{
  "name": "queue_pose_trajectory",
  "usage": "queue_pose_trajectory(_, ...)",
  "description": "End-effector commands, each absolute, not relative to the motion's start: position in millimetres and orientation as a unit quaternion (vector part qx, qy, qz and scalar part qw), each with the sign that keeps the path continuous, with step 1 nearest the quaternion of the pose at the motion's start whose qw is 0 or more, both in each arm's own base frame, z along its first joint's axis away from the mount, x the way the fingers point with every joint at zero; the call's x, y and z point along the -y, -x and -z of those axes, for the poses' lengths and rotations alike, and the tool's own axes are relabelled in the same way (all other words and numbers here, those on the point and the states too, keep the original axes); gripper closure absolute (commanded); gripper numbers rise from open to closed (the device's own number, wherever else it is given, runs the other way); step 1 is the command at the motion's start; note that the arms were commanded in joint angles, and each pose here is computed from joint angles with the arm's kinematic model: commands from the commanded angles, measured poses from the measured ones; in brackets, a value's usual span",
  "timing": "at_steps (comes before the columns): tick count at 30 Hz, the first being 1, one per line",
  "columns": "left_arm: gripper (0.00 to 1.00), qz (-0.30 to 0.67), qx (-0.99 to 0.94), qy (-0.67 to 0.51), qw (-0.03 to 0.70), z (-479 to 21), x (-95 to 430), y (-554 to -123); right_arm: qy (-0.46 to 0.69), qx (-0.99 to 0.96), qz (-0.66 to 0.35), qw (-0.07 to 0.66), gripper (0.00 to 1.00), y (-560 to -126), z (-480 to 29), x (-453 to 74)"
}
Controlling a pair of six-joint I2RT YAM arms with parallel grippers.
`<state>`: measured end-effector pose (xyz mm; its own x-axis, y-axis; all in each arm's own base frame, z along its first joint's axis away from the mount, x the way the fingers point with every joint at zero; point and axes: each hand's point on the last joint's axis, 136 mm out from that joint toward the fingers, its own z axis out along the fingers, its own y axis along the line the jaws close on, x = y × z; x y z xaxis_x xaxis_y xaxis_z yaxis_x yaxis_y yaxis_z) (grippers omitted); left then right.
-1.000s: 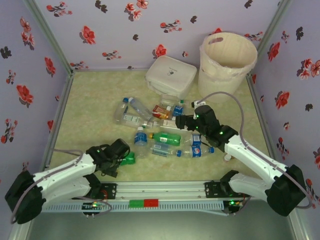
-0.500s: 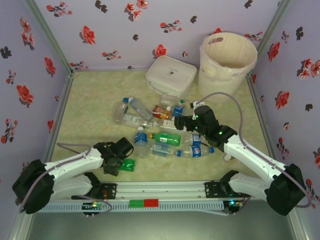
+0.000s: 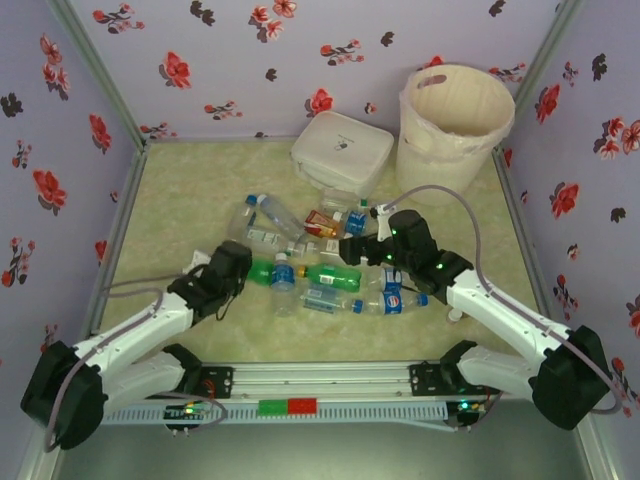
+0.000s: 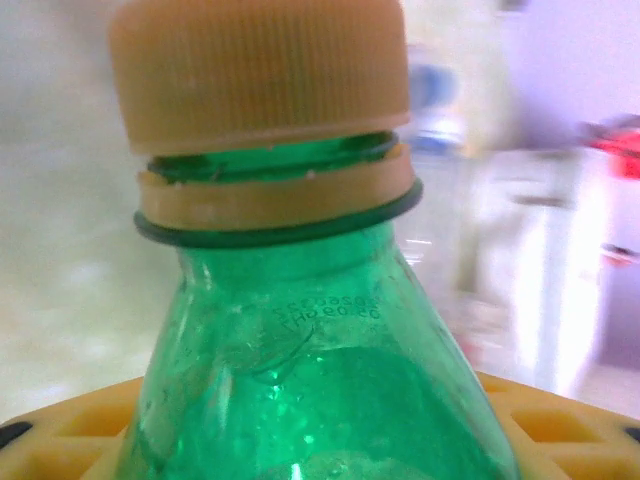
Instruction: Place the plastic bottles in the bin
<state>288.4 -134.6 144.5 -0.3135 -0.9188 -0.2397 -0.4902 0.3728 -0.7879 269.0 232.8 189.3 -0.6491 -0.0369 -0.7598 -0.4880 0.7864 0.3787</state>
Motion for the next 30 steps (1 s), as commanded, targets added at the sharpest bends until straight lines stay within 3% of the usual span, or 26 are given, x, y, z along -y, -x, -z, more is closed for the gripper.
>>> queue_pose_trajectory(1,0.57,0.348,-0.754,0.324,0.453,-230.2,167.2,-326.7,0.188,-0.833,-0.338,0.396,0.05,-262.5,-209.4,-252.7)
queue_pose_trajectory(6,0.57,0.406,-0.782,0.205,0.427,-265.8,237.2,-348.4,0.199,-0.812,-0.373,0.403,0.05,-258.5,-225.1,-262.4)
queue_pose_trajectory(12,0.57,0.441,-0.806,0.074,0.387,-280.4,325.0,-345.6,0.197,-0.803,-0.367,0.427,0.03,-261.8,-240.1,-258.9)
queue_pose_trajectory(20,0.58,0.452,-0.821,0.010,0.349,-271.7,375.7,-330.3,0.193,-0.802,-0.348,0.446,0.02,-266.4,-243.2,-252.0)
queue_pose_trajectory(24,0.58,0.470,-0.821,0.003,0.325,-266.9,386.0,-321.9,0.186,-0.800,-0.350,0.450,0.09,-270.4,-241.6,-251.5)
queue_pose_trajectory(30,0.57,0.480,-0.822,-0.003,0.307,-261.3,391.5,-313.5,0.177,-0.802,-0.360,0.443,0.34,-275.6,-235.3,-255.1)
